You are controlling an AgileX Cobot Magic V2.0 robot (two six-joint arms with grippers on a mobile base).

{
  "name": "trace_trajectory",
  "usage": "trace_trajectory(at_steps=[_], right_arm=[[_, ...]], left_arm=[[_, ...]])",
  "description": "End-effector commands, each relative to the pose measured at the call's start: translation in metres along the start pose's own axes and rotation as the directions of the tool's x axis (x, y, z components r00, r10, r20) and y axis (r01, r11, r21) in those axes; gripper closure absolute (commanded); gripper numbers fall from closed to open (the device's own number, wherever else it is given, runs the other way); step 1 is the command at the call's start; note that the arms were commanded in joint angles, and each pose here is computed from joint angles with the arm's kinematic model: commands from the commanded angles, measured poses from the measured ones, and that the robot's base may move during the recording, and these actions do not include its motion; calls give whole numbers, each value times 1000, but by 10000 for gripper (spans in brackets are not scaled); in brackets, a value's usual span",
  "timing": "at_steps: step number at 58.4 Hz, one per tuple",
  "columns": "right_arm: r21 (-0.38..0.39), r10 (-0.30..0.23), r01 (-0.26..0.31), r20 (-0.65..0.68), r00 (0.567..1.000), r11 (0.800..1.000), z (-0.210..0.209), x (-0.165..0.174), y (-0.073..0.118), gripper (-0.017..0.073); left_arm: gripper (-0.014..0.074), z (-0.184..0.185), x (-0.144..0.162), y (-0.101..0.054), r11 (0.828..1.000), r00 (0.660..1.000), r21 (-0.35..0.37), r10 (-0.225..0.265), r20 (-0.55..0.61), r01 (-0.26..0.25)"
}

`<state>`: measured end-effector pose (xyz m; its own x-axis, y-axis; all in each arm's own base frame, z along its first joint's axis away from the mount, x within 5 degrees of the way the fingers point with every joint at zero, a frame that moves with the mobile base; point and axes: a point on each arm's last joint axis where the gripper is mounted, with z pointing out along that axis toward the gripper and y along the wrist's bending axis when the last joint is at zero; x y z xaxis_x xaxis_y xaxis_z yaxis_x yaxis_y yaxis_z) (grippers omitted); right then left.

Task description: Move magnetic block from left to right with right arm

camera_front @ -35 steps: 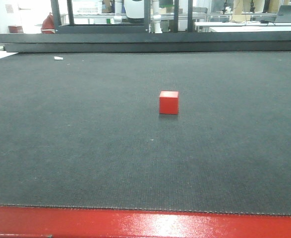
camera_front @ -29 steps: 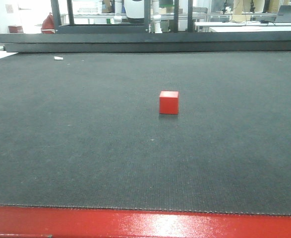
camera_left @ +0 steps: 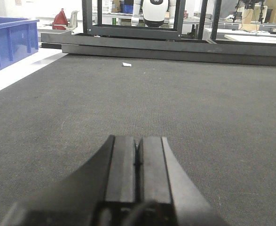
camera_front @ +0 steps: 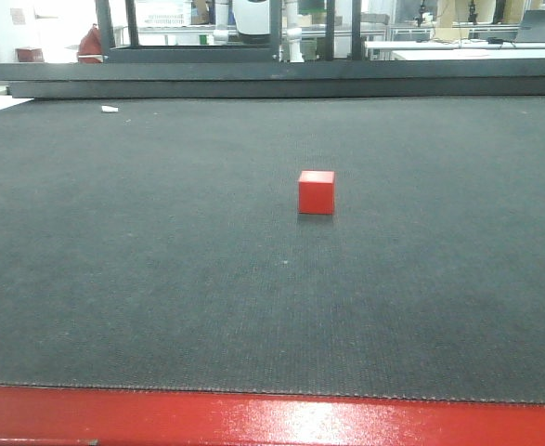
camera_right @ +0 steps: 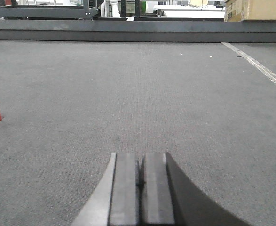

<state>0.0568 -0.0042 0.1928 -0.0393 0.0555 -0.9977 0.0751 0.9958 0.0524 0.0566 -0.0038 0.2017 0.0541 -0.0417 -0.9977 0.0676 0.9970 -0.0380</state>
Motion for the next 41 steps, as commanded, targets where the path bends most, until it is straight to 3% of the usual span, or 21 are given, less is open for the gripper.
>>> trace_trajectory(at_steps=[1, 10, 23, 26, 37, 41], right_arm=[[-11, -8, 9, 125, 992, 1000, -2, -11, 1, 491], [-15, -5, 8, 200, 980, 1000, -7, -31, 2, 491], [-15, -4, 8, 207, 978, 1000, -12, -101, 6, 475], [-15, -4, 7, 194, 981, 1000, -6, -115, 6, 426], [-10, -7, 8, 80, 997, 1000, 34, -146, 8, 74], [-10, -16, 16, 22, 1000, 1000, 54, -153, 9, -15]], left_arm=[[720, -1, -7, 0, 1000, 995, 2, -12, 95, 12], [720, -1, -7, 0, 1000, 995, 2, -12, 95, 12], [720, -1, -7, 0, 1000, 995, 2, -12, 95, 12], [720, -1, -7, 0, 1000, 995, 2, -12, 95, 12], [720, -1, -7, 0, 1000, 995, 2, -12, 95, 12], [720, -1, -7, 0, 1000, 995, 2, -12, 95, 12]])
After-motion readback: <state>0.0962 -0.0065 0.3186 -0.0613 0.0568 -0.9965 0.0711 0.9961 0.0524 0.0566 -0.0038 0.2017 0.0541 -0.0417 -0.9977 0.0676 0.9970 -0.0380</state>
